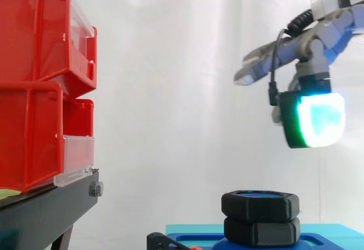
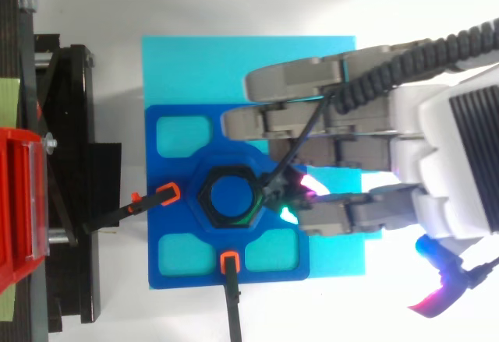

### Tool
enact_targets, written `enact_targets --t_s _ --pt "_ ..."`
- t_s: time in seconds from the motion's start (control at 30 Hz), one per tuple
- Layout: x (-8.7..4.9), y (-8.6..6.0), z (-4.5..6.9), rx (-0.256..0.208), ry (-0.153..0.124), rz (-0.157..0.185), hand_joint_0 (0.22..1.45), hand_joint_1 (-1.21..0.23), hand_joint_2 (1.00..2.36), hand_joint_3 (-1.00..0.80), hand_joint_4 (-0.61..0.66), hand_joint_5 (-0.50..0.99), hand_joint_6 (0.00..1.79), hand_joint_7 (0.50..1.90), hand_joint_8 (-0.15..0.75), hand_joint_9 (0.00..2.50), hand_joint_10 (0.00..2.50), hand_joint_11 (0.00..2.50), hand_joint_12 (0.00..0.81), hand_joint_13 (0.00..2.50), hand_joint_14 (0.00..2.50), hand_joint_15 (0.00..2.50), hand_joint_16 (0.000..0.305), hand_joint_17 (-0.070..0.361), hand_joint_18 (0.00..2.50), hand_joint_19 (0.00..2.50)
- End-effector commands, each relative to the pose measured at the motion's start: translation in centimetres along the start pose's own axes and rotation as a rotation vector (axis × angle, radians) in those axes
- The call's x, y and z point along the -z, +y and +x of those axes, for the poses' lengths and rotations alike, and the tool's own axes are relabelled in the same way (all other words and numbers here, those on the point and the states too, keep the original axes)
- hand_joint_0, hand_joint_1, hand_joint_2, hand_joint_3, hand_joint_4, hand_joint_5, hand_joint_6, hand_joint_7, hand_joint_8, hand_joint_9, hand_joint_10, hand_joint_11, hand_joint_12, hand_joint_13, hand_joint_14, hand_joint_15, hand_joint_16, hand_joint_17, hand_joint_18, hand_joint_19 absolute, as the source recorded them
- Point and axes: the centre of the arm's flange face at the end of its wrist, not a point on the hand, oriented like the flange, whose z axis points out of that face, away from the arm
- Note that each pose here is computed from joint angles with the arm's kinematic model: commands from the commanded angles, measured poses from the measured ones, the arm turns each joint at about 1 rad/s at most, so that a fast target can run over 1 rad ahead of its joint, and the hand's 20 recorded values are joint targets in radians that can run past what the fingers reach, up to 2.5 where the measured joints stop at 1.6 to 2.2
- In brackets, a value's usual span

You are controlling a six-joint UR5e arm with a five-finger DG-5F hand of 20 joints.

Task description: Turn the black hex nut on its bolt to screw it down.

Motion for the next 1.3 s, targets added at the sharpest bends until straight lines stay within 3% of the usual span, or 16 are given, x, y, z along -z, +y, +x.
enact_targets --t_s 0.0,0.07,0.13,0.23,0.3,0.33,0.47,0.5,0.67,0.7,0.77,0.83,0.87,0.93,1.07,1.27 --pt "2.9 0.5 -0.2 -0.045 0.045 0.003 0.43 -0.29 1.00 -0.50 0.17 -0.10 0.50 0.95 0.207 0.66 0.00 0.10 0.349 0.17 0.00 0.00 0.041 0.092 0.00 0.05" --pt "4.6 1.1 -0.2 -0.053 0.043 0.017 0.43 -0.30 1.00 -0.50 0.16 -0.10 0.50 0.95 0.205 0.66 0.00 0.10 0.348 0.17 0.00 0.00 0.040 0.091 0.00 0.05" --pt "6.6 1.9 -0.2 -0.062 0.018 0.054 0.43 -0.30 1.00 -0.50 0.17 -0.10 0.50 0.95 0.208 0.67 0.00 0.10 0.348 0.17 0.00 0.00 0.040 0.091 0.00 0.05" --pt "8.4 2.5 1.0 -0.105 -0.009 0.092 0.43 -0.31 1.00 -0.50 0.17 -0.10 0.50 0.95 0.207 0.66 0.00 0.09 0.347 0.17 0.00 0.00 0.040 0.090 0.00 0.05" --pt "9.2 2.9 2.1 -0.157 -0.019 0.105 0.43 -0.31 1.00 -0.50 0.17 -0.10 0.50 0.95 0.208 0.66 0.00 0.11 0.347 0.17 0.00 0.00 0.040 0.090 0.00 0.05" --pt "9.6 3.1 3.1 -0.213 -0.028 0.115 0.43 -0.31 1.00 -0.50 0.17 -0.10 0.50 0.95 0.206 0.66 0.00 0.09 0.347 0.17 0.00 0.00 0.041 0.093 0.00 0.07" --pt "9.5 2.9 4.5 -0.335 -0.031 0.129 0.43 -0.31 1.00 -0.50 0.17 -0.10 0.50 0.95 0.208 0.66 0.00 0.09 0.352 0.17 0.00 0.00 0.043 0.098 0.00 0.11" --pt "9.5 2.8 4.6 -0.405 -0.037 0.130 0.43 -0.31 1.00 -0.50 0.17 -0.10 0.50 0.95 0.207 0.66 0.00 0.09 0.353 0.17 0.00 0.00 0.044 0.100 0.00 0.13" --pt "9.2 3.0 4.5 -0.565 -0.062 0.124 0.43 -0.32 1.00 -0.50 0.16 -0.12 0.50 0.93 0.216 0.62 0.00 0.09 0.339 0.19 0.00 0.00 0.044 0.099 0.00 0.11" --pt "9.2 3.0 4.5 -0.643 -0.068 0.120 0.43 -0.32 1.00 -0.50 0.16 -0.12 0.50 0.92 0.217 0.61 0.00 0.10 0.326 0.20 0.00 0.00 0.044 0.099 0.00 0.11" --pt "9.2 3.0 4.4 -0.745 -0.079 0.115 0.44 -0.33 1.00 -0.50 0.15 -0.13 0.50 0.91 0.211 0.61 0.00 0.10 0.312 0.20 0.00 0.00 0.044 0.098 0.02 0.10" --pt "9.0 2.7 4.2 -0.863 -0.111 0.112 0.44 -0.34 1.00 -0.50 0.13 -0.13 0.50 0.89 0.205 0.61 0.00 0.11 0.297 0.21 0.00 0.00 0.042 0.095 0.03 0.10" --pt "9.0 2.7 4.2 -0.863 -0.111 0.112 0.45 -0.35 1.00 -0.50 0.12 -0.14 0.50 0.88 0.198 0.60 0.00 0.11 0.294 0.21 0.00 0.00 0.042 0.094 0.03 0.10" --pt "9.1 2.4 4.2 -0.947 -0.133 0.117 0.46 -0.36 1.00 -0.50 0.11 -0.16 0.50 0.86 0.191 0.57 0.00 0.11 0.290 0.21 0.00 0.00 0.041 0.093 0.05 0.10" --pt "9.1 2.1 4.2 -1.039 -0.147 0.128 0.45 -0.30 1.00 -0.50 0.06 -0.24 0.50 0.83 0.197 0.43 0.00 0.07 0.314 0.01 0.00 0.00 0.048 0.107 0.00 0.09" --pt "9.0 2.2 4.2 -1.052 -0.150 0.124 0.45 -0.22 1.00 -0.50 0.04 -0.30 0.50 0.75 0.245 0.25 0.00 0.00 0.331 0.00 0.00 0.00 0.051 0.115 0.00 0.11"
